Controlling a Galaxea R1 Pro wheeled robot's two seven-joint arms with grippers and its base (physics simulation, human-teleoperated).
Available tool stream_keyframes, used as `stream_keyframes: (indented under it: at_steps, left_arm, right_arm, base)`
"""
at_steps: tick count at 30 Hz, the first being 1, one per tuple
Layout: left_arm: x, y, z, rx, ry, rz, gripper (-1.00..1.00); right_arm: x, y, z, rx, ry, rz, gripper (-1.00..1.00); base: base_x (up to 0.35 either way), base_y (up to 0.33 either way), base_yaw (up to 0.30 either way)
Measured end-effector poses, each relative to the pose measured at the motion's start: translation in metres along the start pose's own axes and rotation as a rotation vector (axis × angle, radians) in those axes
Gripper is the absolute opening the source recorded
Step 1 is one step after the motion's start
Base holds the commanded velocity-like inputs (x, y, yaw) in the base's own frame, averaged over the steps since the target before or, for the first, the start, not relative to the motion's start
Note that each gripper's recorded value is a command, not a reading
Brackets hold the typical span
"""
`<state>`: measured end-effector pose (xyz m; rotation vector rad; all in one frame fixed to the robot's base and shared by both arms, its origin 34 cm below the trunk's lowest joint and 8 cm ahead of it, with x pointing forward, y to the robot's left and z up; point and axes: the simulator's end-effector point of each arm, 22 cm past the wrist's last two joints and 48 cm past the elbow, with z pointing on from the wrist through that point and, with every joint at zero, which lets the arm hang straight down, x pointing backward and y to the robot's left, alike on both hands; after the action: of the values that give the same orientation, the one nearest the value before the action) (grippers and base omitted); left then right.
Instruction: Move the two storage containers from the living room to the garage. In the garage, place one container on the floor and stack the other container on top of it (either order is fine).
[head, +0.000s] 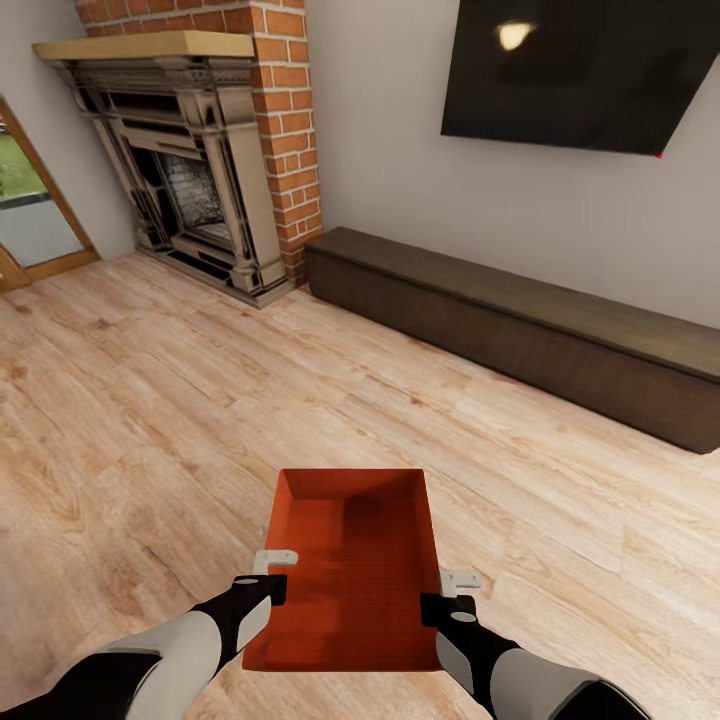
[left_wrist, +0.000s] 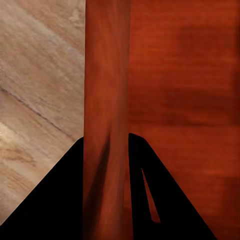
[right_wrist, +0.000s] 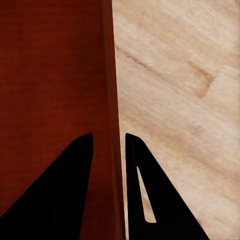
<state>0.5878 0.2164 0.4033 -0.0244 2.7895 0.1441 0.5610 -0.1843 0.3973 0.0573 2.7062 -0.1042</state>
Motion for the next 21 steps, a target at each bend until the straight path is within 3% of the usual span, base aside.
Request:
stream_keyframes:
  at_steps: [21]
  left_arm:
    - [-0.016,0.004,-0.035,0.0,0.001,0.0,-1.0]
  right_arm:
    - [-0.019,-0.002,-0.033,0.0,0.002,0.0,-1.0]
  base:
    - [0.0,0.0,0.0]
